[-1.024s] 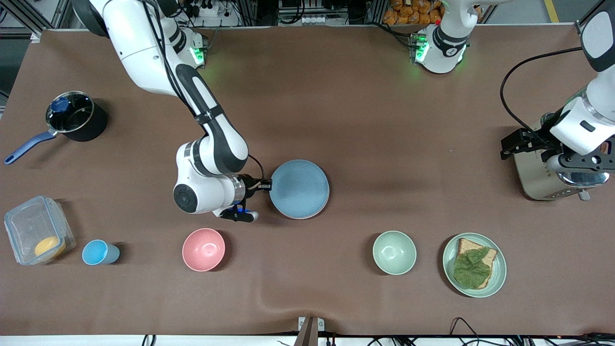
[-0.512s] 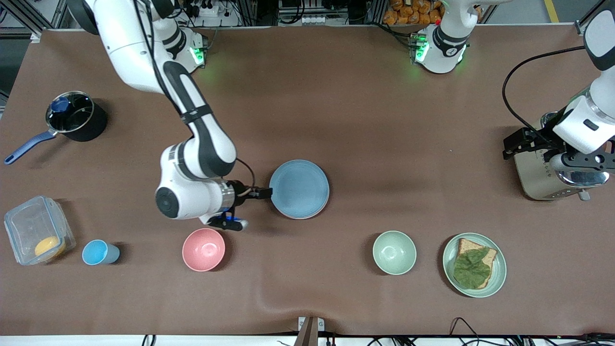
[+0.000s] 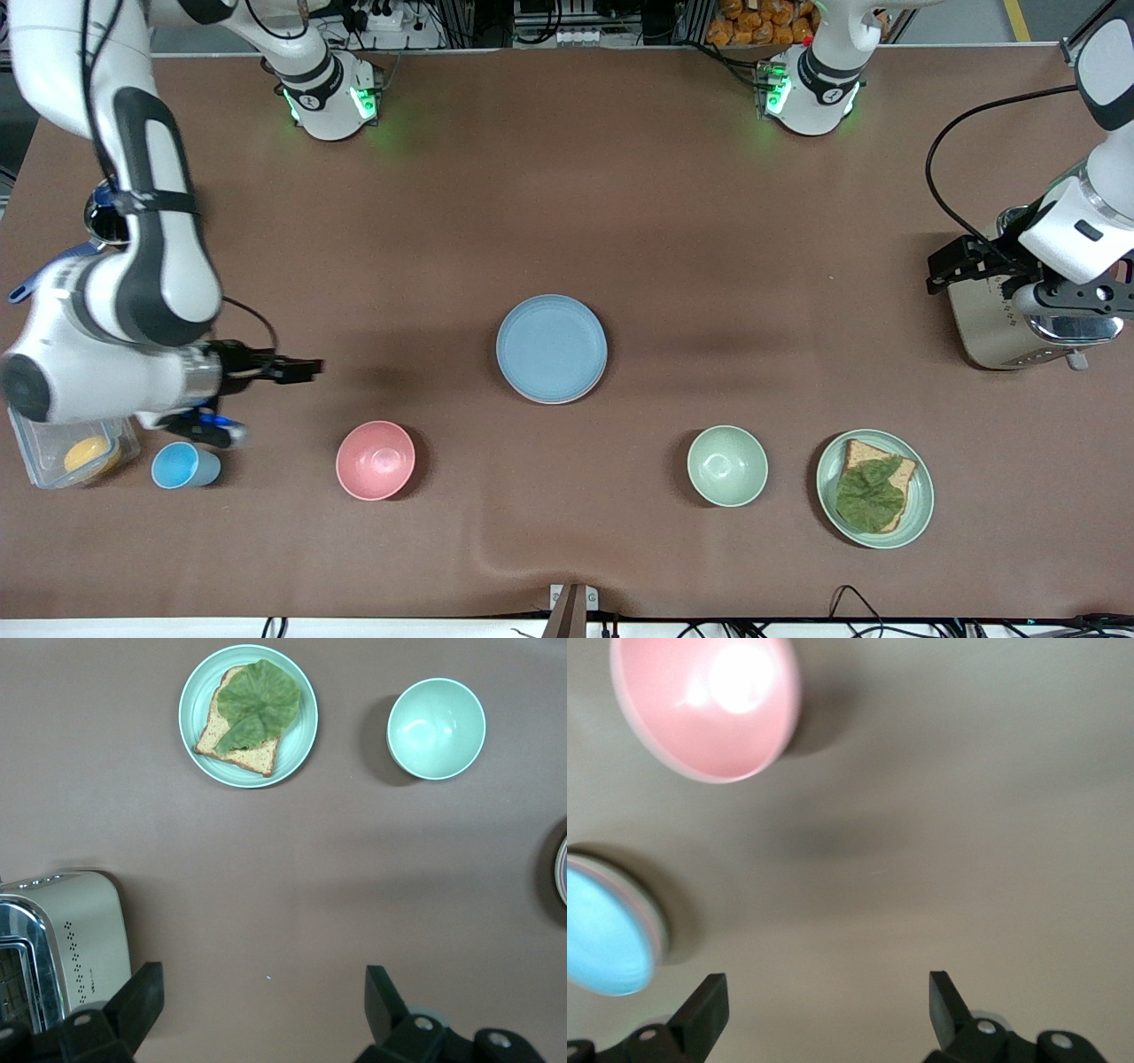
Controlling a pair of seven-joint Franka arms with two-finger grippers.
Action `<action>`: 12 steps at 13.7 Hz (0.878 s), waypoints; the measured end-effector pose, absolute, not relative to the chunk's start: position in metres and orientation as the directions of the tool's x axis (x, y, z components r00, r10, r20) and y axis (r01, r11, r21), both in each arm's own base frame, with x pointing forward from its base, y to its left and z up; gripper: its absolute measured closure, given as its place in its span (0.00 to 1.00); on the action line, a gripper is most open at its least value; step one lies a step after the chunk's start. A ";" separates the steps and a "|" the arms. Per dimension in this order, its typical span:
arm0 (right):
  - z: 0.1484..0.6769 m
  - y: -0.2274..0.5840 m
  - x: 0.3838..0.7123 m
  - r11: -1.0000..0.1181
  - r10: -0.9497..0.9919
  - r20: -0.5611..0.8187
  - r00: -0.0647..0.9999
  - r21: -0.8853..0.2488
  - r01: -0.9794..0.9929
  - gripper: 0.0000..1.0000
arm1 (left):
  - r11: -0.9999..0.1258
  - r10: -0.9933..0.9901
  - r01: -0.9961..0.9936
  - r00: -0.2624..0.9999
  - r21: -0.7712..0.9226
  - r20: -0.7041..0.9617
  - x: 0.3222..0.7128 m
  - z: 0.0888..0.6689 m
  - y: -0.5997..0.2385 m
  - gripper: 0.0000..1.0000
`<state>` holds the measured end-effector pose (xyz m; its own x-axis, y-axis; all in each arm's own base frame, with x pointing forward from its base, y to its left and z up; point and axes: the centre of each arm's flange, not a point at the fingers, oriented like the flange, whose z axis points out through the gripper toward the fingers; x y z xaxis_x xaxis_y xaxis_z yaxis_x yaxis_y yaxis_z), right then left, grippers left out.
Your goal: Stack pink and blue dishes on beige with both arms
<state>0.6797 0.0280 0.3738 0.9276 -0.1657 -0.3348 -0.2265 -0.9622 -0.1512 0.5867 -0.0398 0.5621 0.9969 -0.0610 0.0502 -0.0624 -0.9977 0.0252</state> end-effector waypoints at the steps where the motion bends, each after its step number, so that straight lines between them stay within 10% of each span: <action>1: 0.386 0.011 0.678 -0.971 -0.158 -0.310 0.937 -0.125 -0.206 0.00 | -0.998 -0.061 -0.063 0.997 0.025 0.050 0.587 0.562 -0.040 0.00; 12: 0.591 -0.047 0.580 -0.985 -0.166 -0.090 0.982 -0.029 -0.170 0.00 | -0.998 -0.055 -0.056 0.998 0.025 0.044 0.586 0.561 -0.036 0.00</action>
